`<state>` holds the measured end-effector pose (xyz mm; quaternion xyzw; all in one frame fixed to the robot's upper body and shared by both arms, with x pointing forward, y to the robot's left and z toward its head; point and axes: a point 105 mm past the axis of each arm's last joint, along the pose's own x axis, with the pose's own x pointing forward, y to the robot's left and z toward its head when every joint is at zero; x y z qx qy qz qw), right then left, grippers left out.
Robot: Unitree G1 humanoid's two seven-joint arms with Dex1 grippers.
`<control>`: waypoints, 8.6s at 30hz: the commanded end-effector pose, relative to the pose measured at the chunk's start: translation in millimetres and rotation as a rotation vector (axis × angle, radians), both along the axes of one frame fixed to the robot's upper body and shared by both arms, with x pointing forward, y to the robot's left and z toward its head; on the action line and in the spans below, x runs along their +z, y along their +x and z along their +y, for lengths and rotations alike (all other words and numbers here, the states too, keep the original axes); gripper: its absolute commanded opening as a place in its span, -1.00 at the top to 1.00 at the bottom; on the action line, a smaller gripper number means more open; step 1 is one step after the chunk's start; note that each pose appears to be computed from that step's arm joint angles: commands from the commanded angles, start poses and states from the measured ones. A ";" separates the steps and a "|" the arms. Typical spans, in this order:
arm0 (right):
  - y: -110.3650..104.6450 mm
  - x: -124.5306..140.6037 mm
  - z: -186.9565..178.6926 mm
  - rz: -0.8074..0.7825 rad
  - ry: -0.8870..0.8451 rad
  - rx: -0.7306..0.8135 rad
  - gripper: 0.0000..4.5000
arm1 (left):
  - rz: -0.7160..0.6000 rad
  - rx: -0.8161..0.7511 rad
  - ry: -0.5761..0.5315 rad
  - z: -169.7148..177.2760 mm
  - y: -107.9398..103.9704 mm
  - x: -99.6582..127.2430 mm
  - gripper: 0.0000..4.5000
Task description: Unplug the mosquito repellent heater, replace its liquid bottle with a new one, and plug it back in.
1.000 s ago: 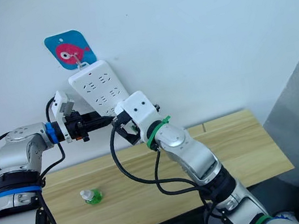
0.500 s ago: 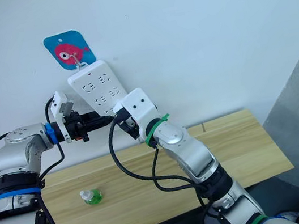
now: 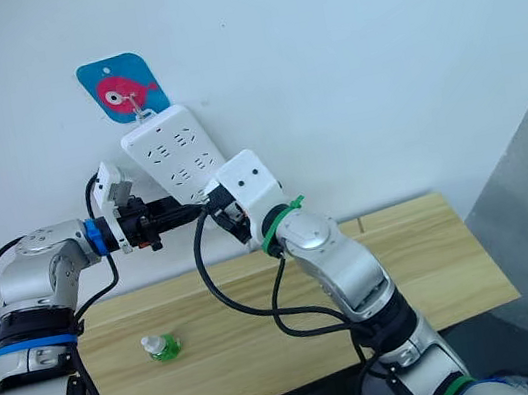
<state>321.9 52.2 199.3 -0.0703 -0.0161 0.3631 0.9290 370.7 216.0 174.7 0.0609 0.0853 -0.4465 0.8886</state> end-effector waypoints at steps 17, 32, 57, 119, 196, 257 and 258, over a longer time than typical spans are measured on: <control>-27.0 36.7 -57.8 -0.057 0.131 0.072 -0.33 | -0.058 0.140 0.062 46.6 -11.7 0.9 0.26; -27.8 40.6 -79.2 -0.024 0.231 0.087 -0.33 | -0.270 0.262 0.140 82.4 -56.0 42.0 -1.00; -32.7 79.6 -109.1 0.251 0.928 0.091 -0.33 | -0.149 -0.042 -0.442 -122.4 -93.1 39.2 -1.00; -35.2 72.6 -107.6 0.421 1.048 0.068 -0.33 | -0.361 -0.122 -0.501 -160.5 -64.1 64.4 -0.02; -80.8 12.0 -149.1 0.841 0.420 0.538 -0.33 | -0.532 -0.695 -0.084 -153.3 -99.6 18.9 -0.02; -79.6 29.7 -139.6 0.652 0.244 0.617 -0.34 | 0.435 -0.462 -0.202 -133.8 -86.1 4.0 -0.02; -79.3 29.9 -140.0 0.653 0.248 0.618 -0.34 | 0.428 -0.466 -0.208 -133.9 -85.7 6.0 -0.02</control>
